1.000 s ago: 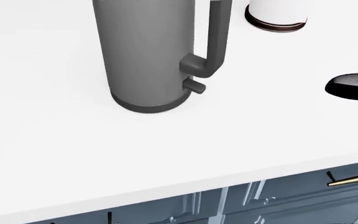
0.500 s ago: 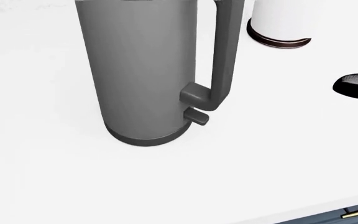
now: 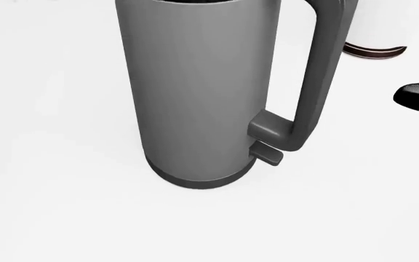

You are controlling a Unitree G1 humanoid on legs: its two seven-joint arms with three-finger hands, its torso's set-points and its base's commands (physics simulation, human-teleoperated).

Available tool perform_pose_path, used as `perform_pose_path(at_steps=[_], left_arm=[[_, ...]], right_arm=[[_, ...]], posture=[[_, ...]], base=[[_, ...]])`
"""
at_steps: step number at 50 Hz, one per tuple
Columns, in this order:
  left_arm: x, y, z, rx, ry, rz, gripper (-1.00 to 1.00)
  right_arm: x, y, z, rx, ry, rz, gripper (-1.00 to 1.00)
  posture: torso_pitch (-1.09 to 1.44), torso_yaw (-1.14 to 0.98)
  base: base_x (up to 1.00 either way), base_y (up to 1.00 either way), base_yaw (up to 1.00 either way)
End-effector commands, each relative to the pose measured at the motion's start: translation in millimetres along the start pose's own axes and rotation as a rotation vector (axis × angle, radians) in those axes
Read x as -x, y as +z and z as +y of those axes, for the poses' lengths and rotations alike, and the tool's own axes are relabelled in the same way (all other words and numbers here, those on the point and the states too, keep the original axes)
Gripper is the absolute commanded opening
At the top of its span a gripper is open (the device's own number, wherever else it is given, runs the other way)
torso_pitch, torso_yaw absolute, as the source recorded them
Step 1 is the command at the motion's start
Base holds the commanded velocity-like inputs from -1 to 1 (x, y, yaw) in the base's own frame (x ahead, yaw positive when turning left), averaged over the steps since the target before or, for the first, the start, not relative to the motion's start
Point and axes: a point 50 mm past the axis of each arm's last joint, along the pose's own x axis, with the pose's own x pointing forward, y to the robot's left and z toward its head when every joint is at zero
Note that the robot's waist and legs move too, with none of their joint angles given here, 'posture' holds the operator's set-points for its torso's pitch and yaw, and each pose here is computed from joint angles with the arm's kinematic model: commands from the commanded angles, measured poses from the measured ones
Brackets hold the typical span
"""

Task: Press the button to open the lid of the electric kettle.

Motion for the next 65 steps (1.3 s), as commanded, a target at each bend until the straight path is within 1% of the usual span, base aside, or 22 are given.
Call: perform_pose_path(at_steps=[1, 3, 20, 24, 27, 28, 29, 34, 35, 43, 54, 65], left_arm=[[-0.7, 12, -4.2, -0.012, -0.019, -0.057, 1.00], [-0.7, 11, -5.0, -0.007, -0.022, -0.047, 1.00], [-1.9, 15, -3.9, 0.011, -0.015, -0.055, 1.00], [-1.3, 14, -4.2, 0.008, -0.017, -0.055, 1.00], [-0.7, 14, -5.2, -0.008, -0.021, -0.062, 1.00], [-0.8, 13, -5.5, -0.027, -0.024, -0.062, 1.00], [-1.3, 11, -5.0, -0.016, -0.018, -0.054, 1.00], [-1.8, 10, -4.4, -0.017, -0.014, -0.044, 1.00], [-1.9, 10, -4.7, -0.024, -0.014, -0.042, 1.00], [-2.4, 8, -6.4, -0.037, -0.016, -0.032, 1.00], [-2.5, 8, -7.9, -0.031, -0.017, -0.022, 1.00], [-2.0, 9, -7.8, -0.029, -0.017, -0.024, 1.00]], right_arm=[[0, 16, -0.1, 0.008, -0.001, -0.077, 1.00], [0, 17, 0.3, 0.004, 0.001, -0.076, 1.00], [1, 22, 1.7, 0.002, 0.006, -0.079, 1.00], [1, 21, 2.2, 0.003, 0.008, -0.077, 1.00], [0, 20, 5.0, 0.013, 0.015, -0.079, 1.00], [0, 21, 5.3, 0.014, 0.016, -0.080, 1.00], [0, 21, 5.3, 0.015, 0.017, -0.081, 1.00], [-6, 26, 8.3, 0.039, 0.019, -0.092, 1.00], [-8, 29, 8.9, 0.042, 0.020, -0.096, 1.00], [-22, 44, 18.8, 0.074, 0.041, -0.136, 1.00], [-34, 55, 35.0, 0.120, 0.064, -0.183, 1.00], [-45, 63, 53.7, 0.115, 0.074, -0.204, 1.00]], posture=[[-0.02, 0.00], [-0.04, 0.00], [-0.21, 0.00], [-0.25, 0.00], [-0.27, 0.00], [-0.27, 0.00], [-0.27, 0.00], [-0.27, 0.00], [-0.27, 0.00], [-0.27, 0.00], [-0.27, 0.00], [-0.27, 0.00]], base=[[0.00, 0.00, 0.00], [0.00, 0.00, 0.00], [0.00, 0.00, 0.00], [0.00, 0.00, 0.00], [0.00, 0.00, 0.00], [0.00, 0.00, 0.00], [0.00, 0.00, 0.00], [0.00, 0.00, 0.00], [0.00, 0.00, 0.00], [0.00, 0.00, 0.00], [0.00, 0.00, 0.00], [0.00, 0.00, 0.00]])
